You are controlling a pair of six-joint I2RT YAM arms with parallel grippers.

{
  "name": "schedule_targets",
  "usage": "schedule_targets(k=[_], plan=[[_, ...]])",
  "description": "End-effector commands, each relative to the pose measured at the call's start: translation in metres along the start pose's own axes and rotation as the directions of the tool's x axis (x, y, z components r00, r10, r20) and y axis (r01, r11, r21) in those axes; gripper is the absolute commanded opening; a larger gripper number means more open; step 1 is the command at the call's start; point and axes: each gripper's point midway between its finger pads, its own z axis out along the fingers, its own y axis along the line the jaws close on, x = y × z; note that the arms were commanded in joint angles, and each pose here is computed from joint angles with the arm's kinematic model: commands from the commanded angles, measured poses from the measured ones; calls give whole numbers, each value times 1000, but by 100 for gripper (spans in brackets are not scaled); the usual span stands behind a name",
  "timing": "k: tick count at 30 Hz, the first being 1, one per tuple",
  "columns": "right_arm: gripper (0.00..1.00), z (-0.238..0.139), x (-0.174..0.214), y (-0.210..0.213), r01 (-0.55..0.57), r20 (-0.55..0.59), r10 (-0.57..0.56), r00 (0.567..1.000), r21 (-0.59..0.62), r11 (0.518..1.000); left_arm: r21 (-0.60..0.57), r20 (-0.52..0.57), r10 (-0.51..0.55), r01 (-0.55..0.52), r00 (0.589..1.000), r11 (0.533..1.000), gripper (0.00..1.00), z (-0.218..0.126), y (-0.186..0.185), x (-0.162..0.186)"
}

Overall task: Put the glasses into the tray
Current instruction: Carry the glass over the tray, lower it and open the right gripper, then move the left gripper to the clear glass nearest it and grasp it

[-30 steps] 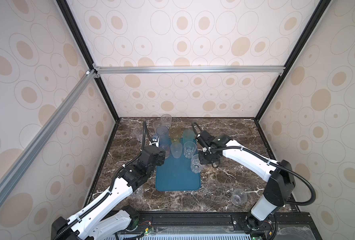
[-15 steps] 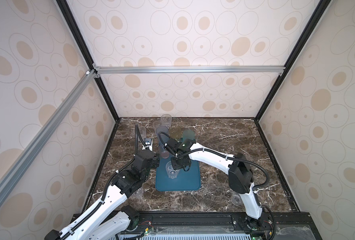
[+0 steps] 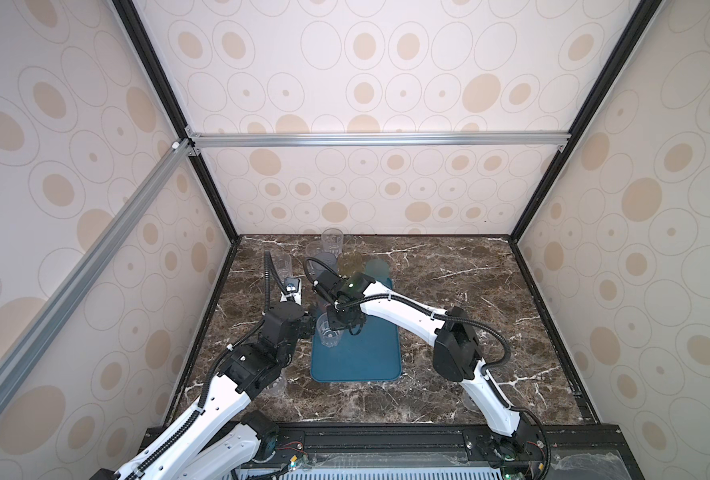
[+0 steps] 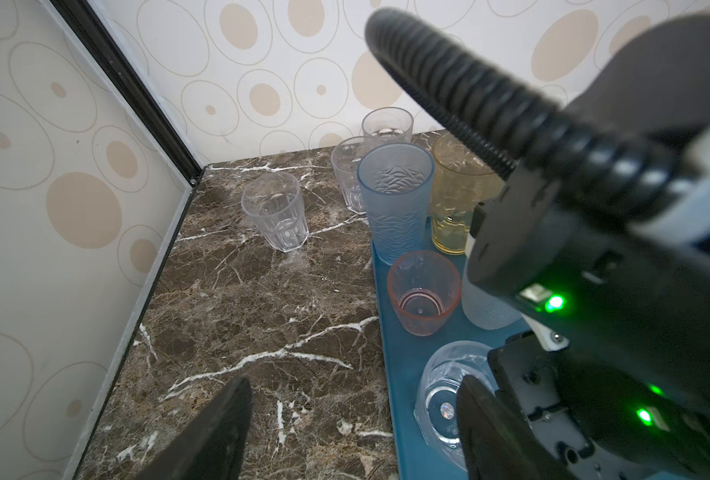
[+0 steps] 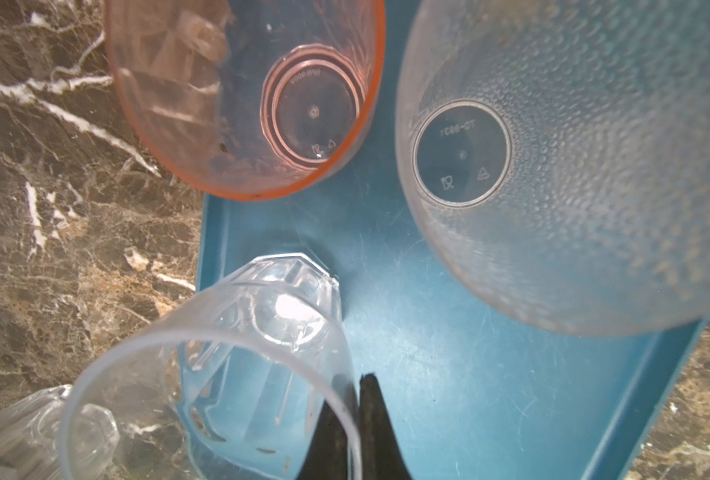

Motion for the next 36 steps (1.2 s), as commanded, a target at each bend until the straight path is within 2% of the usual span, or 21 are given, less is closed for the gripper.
schedule_targets(k=[1, 7, 13, 20, 25, 31, 36], plan=[[6, 15, 12, -5, -11, -40, 13, 999, 63, 998, -6, 2, 20, -20, 1000, 1000, 78, -2, 4, 0], [13, 19, 18, 8, -36, -68, 36, 997, 7, 999, -11, -4, 35, -35, 999, 999, 78, 0, 6, 1], [25, 12, 13, 20, -77, -50, 74, 996, -53, 996, -13, -9, 51, -51, 999, 999, 78, 0, 9, -1], [34, -18, 4, 27, -76, -5, 76, 997, -133, 988, -26, -39, 48, -49, 998, 998, 78, -2, 16, -2], [36, -42, -4, 10, -77, 62, 87, 994, -146, 986, -12, -74, -12, 11, 997, 1000, 75, -6, 18, 0], [37, -50, -3, -18, -75, 78, 85, 993, -127, 989, -20, -89, -78, 76, 993, 997, 71, -11, 23, 1], [38, -55, -1, -28, -49, 89, 60, 994, -129, 991, 31, -180, -165, 173, 970, 984, 70, -2, 8, 16]])
